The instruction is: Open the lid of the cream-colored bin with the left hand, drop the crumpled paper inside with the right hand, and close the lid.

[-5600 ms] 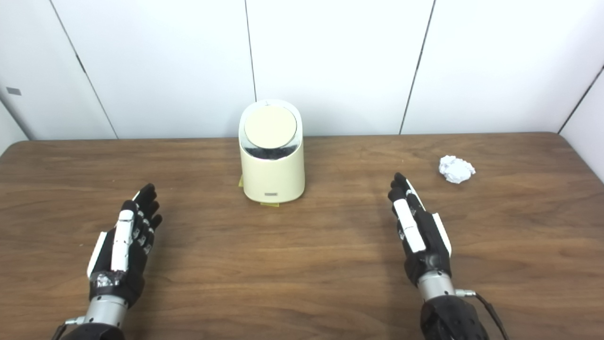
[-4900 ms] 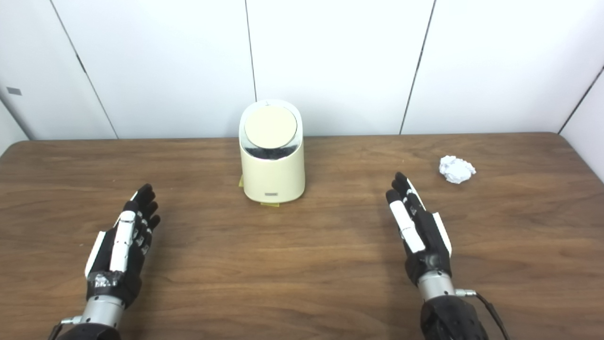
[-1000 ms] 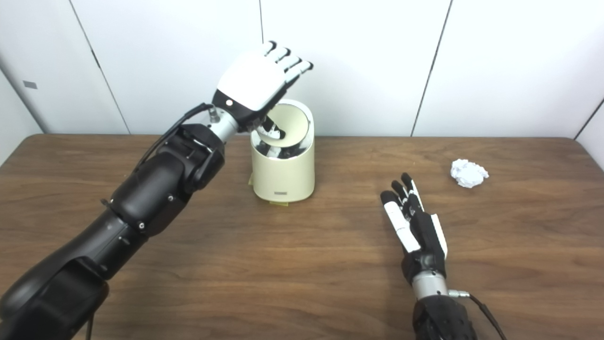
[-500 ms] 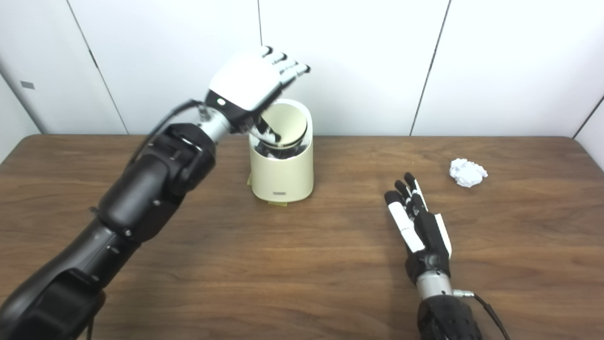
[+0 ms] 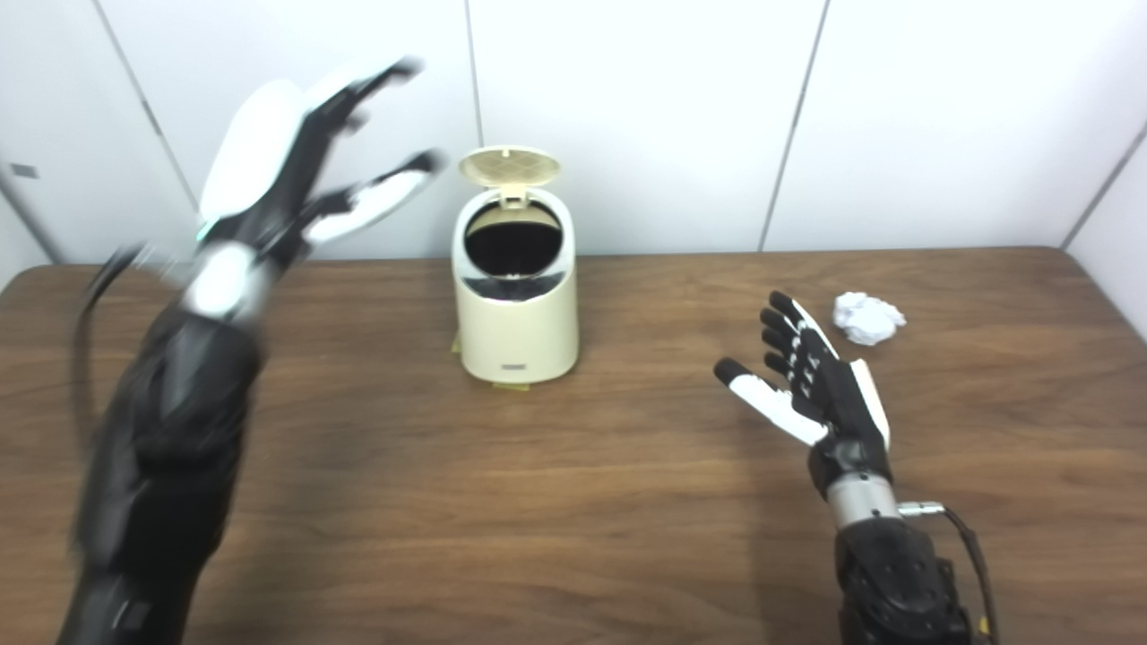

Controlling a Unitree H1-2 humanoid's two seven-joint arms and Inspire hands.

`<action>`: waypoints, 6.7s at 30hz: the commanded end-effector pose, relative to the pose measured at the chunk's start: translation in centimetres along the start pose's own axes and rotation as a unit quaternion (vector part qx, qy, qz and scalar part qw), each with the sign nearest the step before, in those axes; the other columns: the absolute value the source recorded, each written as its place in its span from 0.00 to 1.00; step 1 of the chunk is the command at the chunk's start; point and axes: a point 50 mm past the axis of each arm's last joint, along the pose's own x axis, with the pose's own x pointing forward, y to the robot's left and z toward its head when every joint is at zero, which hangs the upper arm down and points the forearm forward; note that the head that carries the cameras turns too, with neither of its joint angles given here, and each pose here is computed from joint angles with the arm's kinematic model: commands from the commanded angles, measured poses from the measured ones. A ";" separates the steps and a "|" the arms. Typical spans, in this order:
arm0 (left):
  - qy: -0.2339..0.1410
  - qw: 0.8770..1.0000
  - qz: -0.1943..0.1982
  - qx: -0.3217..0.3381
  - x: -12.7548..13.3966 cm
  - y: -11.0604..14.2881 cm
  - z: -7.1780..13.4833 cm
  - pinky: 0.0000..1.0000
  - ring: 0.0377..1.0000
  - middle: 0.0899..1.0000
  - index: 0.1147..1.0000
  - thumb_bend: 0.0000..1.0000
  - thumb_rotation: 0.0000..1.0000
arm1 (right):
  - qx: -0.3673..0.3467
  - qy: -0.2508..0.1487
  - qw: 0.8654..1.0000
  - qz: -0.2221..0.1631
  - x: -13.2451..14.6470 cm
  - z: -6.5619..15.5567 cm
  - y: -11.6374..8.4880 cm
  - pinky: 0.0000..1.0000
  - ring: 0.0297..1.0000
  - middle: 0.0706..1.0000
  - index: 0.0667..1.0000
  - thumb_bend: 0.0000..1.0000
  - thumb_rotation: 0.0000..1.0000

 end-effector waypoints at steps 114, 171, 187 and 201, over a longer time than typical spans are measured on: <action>0.133 0.975 -0.032 -0.177 -11.5 -1.8 -3.8 0.87 0.88 0.88 0.91 0.48 0.31 | -0.379 -0.149 0.907 -0.110 12.4 11.7 -5.1 0.31 0.36 0.46 0.51 0.49 0.00; 0.121 0.975 -0.029 -0.184 -11.7 -6.6 -2.5 0.85 0.88 0.89 0.93 0.59 0.46 | -0.254 -0.324 0.909 0.061 12.4 12.8 17.3 0.32 0.35 0.45 0.50 0.49 0.00; 0.124 0.975 -0.025 -0.185 -12.0 -6.4 -2.0 0.87 0.90 0.90 0.94 0.59 0.47 | -0.256 -0.283 0.923 0.048 13.8 10.3 16.8 0.31 0.35 0.46 0.52 0.49 0.00; 0.127 0.974 -0.022 -0.186 -12.3 -6.1 -2.1 0.85 0.89 0.89 0.94 0.60 0.46 | -0.242 -0.262 0.931 0.070 14.7 7.7 16.7 0.52 0.60 0.64 0.46 0.52 0.12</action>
